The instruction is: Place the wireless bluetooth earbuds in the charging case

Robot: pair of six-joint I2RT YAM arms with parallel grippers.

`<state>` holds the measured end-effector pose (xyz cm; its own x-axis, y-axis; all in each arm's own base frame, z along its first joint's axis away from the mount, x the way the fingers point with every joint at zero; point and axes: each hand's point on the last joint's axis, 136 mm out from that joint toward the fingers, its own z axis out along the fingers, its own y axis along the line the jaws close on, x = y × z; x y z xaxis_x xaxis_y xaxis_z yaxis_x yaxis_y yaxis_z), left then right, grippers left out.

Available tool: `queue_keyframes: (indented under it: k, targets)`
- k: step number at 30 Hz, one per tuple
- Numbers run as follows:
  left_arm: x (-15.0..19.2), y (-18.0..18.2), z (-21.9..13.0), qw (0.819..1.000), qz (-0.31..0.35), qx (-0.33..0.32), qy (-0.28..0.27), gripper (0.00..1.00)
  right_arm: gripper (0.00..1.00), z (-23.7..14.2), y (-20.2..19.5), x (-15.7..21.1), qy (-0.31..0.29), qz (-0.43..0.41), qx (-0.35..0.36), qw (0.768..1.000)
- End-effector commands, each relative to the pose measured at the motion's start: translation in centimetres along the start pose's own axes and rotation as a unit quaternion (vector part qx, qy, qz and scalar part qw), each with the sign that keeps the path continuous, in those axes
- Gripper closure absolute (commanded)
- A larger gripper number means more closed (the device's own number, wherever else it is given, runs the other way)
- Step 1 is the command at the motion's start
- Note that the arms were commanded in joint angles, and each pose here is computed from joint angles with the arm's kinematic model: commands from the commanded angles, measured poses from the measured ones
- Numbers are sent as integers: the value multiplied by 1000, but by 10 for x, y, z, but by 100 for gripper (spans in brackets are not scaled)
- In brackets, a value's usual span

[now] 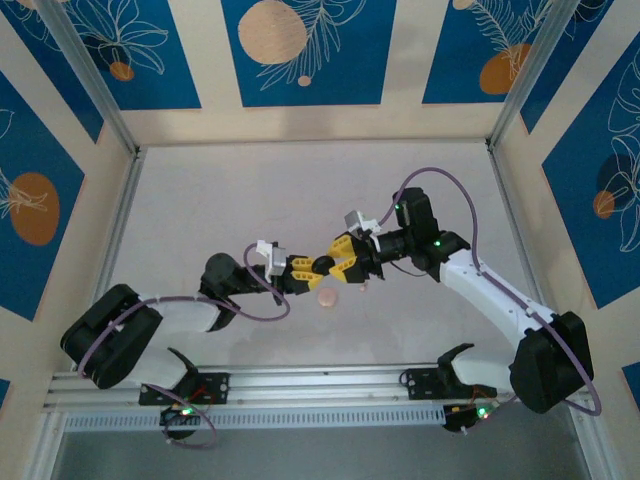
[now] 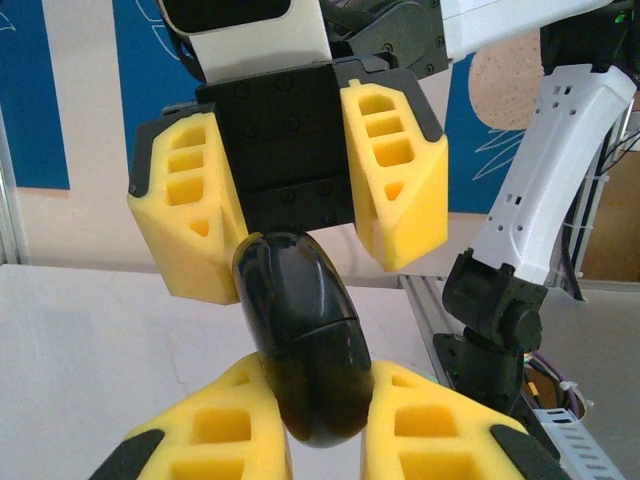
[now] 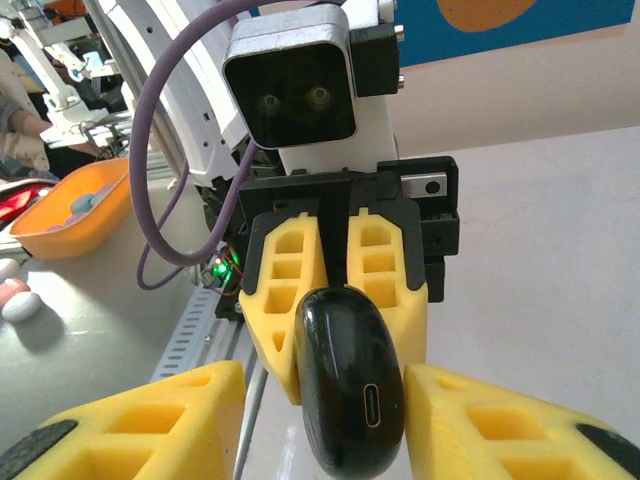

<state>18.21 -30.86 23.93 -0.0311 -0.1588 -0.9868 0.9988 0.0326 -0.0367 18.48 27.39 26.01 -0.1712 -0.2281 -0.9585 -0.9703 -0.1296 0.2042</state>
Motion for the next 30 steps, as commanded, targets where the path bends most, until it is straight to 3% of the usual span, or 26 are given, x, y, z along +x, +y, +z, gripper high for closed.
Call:
queue_keyframes:
  k: [1,9,15,17,20,26,30]
  targets:
    - [-25,-8,1,999,29,23,-28,89,56,-1,7,-2,-2,2,-24,1000]
    - [-25,-9,3,999,23,32,-27,89,64,1,4,-4,-3,7,-36,999]
    - [-25,-7,3,999,20,27,-27,88,93,1,5,-6,-3,0,-41,999]
    - [-24,-3,3,999,18,14,-29,77,100,0,4,-6,-1,-4,-31,999]
    - [-24,2,1,999,20,-5,-32,59,100,-2,-3,-5,1,-9,7,1000]
    - [-20,5,1,999,15,-12,-29,49,100,-9,-19,-2,-39,-1,102,994]
    - [-19,6,2,1000,10,-9,-27,47,100,-10,-18,0,-72,19,120,990]
